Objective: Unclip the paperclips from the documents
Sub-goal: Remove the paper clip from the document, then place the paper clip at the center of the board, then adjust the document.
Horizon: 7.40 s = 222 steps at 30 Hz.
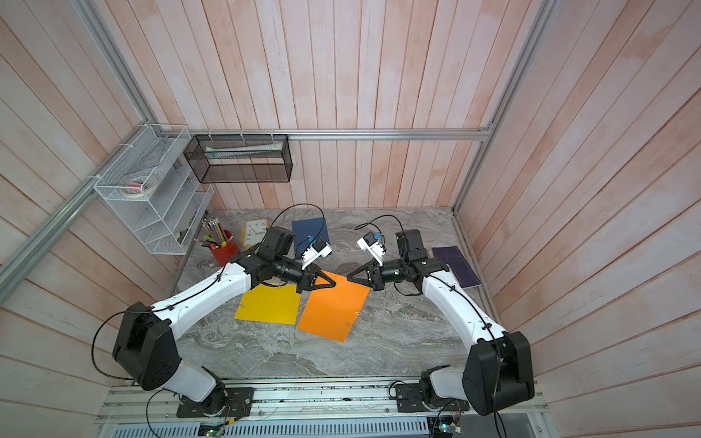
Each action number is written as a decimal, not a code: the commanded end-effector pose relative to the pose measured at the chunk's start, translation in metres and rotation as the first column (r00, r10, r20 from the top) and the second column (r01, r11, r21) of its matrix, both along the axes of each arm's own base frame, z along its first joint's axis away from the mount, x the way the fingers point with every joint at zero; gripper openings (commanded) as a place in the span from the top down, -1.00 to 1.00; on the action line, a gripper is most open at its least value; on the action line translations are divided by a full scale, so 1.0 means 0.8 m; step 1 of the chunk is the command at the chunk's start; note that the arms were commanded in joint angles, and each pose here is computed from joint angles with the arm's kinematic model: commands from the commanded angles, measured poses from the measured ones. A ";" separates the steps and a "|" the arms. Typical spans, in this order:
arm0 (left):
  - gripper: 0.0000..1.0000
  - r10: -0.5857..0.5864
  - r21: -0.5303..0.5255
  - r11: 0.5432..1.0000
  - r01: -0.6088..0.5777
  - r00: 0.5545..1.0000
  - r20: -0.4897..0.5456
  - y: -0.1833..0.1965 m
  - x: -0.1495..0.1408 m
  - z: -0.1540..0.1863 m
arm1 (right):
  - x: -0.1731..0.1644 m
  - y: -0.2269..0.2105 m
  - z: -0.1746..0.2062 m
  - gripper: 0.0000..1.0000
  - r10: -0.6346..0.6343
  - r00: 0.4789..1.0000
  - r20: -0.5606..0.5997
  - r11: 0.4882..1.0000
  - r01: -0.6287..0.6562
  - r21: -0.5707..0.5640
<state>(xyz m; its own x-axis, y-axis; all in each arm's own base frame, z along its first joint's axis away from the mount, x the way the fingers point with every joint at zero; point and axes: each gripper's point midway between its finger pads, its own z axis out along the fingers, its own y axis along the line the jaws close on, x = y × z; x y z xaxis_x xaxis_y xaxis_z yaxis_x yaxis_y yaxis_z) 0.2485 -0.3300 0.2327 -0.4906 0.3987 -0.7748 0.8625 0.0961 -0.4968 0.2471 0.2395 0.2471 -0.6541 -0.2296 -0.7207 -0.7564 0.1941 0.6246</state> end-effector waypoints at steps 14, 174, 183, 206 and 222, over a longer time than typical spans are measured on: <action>1.00 0.025 0.106 0.994 -0.014 0.995 -0.097 0.015 -0.011 -0.037 | 0.013 -0.016 0.026 0.96 -0.042 0.996 0.075 0.998 0.039 0.044; 0.70 0.085 -0.124 0.988 -0.092 0.995 -0.056 0.004 0.029 0.035 | -0.009 -0.015 0.001 0.99 -0.102 0.980 0.172 0.971 0.060 0.233; 0.44 0.077 -0.134 0.987 -0.089 0.993 -0.092 0.008 0.017 0.025 | -0.002 -0.024 0.013 1.00 -0.113 0.977 0.181 0.970 0.069 0.231; 1.00 0.055 -0.174 0.982 -0.073 0.993 -0.103 0.008 0.012 0.031 | 0.000 -0.026 0.002 0.36 -0.119 0.980 0.158 0.975 0.085 0.203; 1.00 0.056 -0.189 0.979 -0.072 0.995 -0.086 0.023 0.011 0.046 | -0.015 -0.028 -0.034 0.23 -0.109 0.992 0.057 0.980 0.098 0.173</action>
<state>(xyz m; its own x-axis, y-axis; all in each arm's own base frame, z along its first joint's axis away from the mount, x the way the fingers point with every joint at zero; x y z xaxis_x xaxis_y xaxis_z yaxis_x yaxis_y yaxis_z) 0.2629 -0.3161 0.2618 -0.5940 0.2139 -0.7755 0.8010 0.0675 -0.5949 0.2369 0.2175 0.2253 -0.6031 -0.0272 -0.7972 -0.7882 0.1735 0.5904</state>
